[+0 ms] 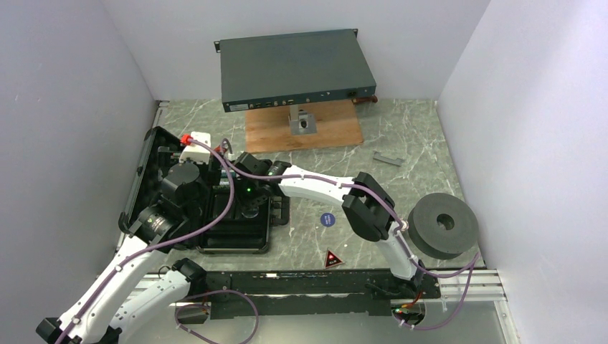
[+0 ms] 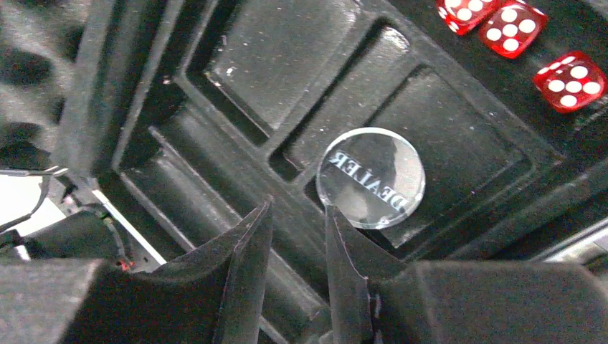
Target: Pack up texas hold em set
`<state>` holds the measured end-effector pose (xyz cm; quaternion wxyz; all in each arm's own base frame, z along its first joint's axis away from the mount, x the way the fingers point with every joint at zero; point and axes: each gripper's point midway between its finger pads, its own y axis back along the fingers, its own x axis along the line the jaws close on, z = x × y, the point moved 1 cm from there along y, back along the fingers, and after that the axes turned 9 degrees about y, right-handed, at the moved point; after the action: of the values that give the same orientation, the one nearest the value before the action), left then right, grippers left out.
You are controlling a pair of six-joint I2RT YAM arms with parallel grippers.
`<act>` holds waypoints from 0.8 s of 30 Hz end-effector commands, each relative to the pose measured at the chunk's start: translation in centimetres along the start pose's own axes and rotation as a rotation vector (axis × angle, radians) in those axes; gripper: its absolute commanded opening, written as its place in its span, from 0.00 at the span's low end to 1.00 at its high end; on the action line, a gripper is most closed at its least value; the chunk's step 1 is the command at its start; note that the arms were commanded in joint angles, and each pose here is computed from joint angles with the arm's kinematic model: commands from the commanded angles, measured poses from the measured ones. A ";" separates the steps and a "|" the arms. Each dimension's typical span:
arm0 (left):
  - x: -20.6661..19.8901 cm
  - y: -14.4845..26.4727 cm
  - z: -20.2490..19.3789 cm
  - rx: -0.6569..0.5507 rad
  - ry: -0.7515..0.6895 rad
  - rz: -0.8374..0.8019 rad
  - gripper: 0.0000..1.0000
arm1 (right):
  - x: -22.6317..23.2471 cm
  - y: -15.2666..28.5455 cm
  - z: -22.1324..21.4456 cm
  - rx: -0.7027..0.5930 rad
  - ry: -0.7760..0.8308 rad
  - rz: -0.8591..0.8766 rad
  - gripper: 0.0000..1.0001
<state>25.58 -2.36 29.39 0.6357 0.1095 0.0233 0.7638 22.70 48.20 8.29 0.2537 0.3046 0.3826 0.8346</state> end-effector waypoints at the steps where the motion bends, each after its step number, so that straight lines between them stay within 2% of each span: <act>1: 0.9 0.3 1.1 -0.030 0.043 0.042 0.99 | 2.5 0.7 3.0 -0.083 0.012 0.113 0.35; 14: 0.8 0.3 1.1 -0.031 0.041 0.032 0.99 | 2.2 -3.1 2.4 -0.059 -0.005 0.123 0.29; 20: 0.7 0.3 1.1 -0.031 0.040 0.027 0.99 | -0.1 -3.1 1.7 -0.041 0.005 0.005 0.27; 24: 0.7 0.3 1.2 -0.033 0.042 0.025 0.99 | -0.6 -2.6 1.3 -0.032 0.015 -0.013 0.27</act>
<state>25.51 -2.04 29.46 0.6288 0.1090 0.0223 0.7696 23.50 51.01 5.32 0.2377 0.3144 0.3705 0.8411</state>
